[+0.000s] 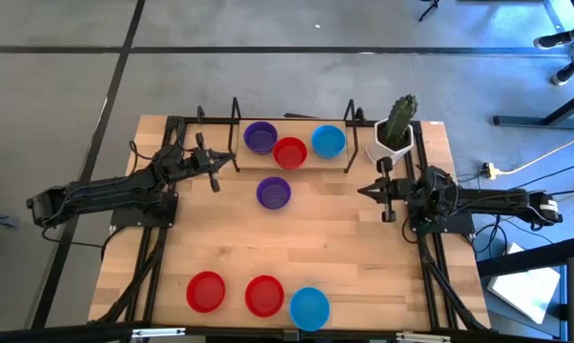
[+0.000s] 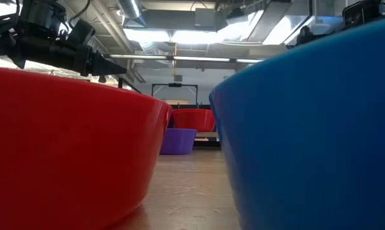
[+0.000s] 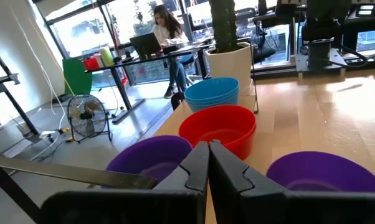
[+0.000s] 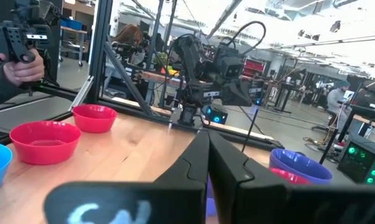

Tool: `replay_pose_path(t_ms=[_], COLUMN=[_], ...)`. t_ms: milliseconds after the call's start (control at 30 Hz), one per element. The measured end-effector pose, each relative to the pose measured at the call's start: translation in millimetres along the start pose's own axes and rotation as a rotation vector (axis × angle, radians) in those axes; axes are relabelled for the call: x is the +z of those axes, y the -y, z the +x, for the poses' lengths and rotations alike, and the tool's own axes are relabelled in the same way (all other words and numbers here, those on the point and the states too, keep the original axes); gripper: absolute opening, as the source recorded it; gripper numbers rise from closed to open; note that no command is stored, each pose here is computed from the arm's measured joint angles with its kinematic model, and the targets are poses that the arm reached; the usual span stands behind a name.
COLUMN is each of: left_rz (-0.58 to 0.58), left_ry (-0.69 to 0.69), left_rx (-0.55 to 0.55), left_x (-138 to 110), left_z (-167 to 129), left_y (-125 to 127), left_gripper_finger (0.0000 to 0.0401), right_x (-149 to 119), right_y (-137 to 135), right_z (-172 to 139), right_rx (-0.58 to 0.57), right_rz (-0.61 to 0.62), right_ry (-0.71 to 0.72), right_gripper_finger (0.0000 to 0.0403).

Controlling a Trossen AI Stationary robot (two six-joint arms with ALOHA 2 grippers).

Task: Pick & Place Mini bowls
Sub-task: Stack the red bowl on top of the red bowl on the shelf

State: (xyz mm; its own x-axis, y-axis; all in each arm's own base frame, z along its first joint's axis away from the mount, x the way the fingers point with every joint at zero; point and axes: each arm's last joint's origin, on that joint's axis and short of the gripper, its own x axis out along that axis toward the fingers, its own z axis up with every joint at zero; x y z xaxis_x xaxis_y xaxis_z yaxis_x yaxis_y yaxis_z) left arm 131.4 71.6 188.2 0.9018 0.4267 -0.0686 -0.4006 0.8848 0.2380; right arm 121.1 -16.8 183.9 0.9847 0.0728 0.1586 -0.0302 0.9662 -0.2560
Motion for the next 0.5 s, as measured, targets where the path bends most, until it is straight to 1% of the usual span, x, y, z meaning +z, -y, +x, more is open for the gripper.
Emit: replay_pose_path(t_ms=[500], left_rz=[0.000], left_ry=[0.000], left_rx=[-0.001], left_x=[0.0], left_z=[0.0], left_y=[0.0], left_gripper_finger=[0.0003], right_x=[-0.8], right_y=[-0.2], right_z=[0.0], right_rx=[0.002], right_rz=[-0.002], right_ry=[-0.009], right_gripper_finger=[0.0010])
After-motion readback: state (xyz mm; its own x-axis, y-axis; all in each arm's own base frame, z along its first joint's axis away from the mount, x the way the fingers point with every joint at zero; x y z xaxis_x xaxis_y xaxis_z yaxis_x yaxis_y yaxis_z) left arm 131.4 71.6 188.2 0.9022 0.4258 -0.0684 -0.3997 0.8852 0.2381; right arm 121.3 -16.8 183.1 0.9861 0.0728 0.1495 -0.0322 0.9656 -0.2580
